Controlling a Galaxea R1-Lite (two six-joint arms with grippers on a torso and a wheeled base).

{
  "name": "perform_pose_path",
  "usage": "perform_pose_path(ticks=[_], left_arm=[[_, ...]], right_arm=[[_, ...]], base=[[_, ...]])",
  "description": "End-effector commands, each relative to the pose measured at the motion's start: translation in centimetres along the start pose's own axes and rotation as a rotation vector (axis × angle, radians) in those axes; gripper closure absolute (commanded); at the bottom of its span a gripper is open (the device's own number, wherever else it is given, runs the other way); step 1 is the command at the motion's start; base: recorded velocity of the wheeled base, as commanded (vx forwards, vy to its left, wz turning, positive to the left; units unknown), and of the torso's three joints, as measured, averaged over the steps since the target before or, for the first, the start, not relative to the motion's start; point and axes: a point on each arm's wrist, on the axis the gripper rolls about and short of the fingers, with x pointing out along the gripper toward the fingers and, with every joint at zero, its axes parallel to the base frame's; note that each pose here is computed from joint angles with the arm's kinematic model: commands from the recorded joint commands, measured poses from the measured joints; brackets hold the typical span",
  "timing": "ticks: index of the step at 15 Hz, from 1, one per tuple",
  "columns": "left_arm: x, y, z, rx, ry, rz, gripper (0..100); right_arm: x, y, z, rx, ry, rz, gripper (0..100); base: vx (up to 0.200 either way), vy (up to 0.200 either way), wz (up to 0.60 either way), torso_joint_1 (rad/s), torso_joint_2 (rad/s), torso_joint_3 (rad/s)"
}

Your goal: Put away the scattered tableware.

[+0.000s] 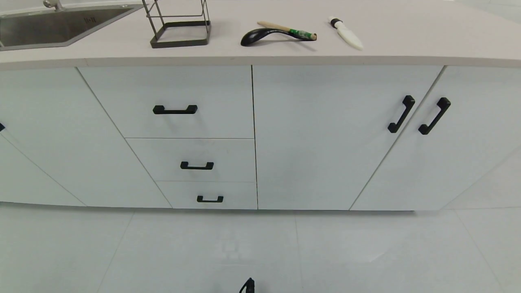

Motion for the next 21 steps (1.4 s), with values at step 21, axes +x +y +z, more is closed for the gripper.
perform_pose_path(ticks=[21], left_arm=[[21.1, -2.6, -11.4, 1.007, 0.667, -1.083, 0]], right_arm=[[0.0, 0.0, 0.0, 0.000, 0.001, 0.001, 100]], base=[[0.000, 0.000, 0.00, -0.004, 0.03, 0.010]])
